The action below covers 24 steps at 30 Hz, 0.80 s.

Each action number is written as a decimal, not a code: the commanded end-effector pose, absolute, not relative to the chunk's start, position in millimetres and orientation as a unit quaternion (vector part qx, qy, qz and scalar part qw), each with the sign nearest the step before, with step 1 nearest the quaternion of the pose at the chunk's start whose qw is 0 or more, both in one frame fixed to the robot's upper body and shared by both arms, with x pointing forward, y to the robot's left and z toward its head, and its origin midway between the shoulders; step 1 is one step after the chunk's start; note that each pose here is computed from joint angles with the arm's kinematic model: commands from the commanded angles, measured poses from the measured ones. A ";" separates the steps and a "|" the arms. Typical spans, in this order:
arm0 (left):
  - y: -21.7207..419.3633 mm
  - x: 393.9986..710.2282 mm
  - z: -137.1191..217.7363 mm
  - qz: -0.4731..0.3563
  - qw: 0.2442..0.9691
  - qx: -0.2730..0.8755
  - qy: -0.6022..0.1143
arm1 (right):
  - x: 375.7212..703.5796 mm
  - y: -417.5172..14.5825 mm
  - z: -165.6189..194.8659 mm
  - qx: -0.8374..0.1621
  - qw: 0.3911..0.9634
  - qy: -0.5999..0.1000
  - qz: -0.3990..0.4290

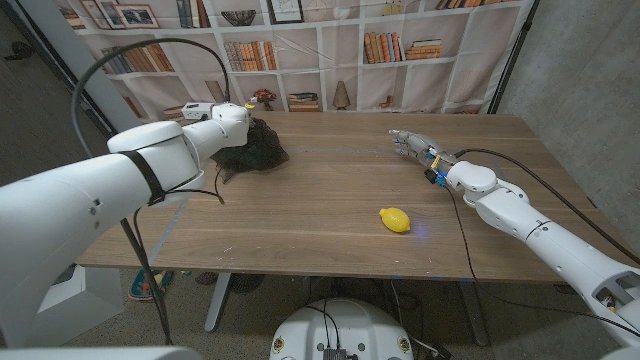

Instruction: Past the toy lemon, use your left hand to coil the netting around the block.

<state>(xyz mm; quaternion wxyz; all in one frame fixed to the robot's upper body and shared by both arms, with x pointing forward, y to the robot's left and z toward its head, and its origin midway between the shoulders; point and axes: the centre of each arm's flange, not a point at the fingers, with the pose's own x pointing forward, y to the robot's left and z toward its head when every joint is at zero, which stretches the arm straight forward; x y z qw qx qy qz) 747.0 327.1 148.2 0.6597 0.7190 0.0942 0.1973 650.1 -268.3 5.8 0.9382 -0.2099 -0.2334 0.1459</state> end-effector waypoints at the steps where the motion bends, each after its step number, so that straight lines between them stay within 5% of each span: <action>1: 341.6 723.9 155.9 0.259 0.654 0.683 0.198 | 654.5 -259.9 7.6 -0.209 0.936 -0.237 0.153; 4: 342.4 707.8 161.0 0.329 0.664 0.640 0.203 | 653.9 -258.0 8.2 -0.210 0.935 -0.239 0.155; 11: 334.4 663.2 171.0 0.382 0.706 0.596 0.036 | 651.9 -254.0 8.6 -0.207 0.933 -0.248 0.158; 24: 313.5 616.8 177.8 0.390 0.734 0.547 -0.103 | 641.2 -251.3 7.8 -0.199 0.931 -0.265 0.155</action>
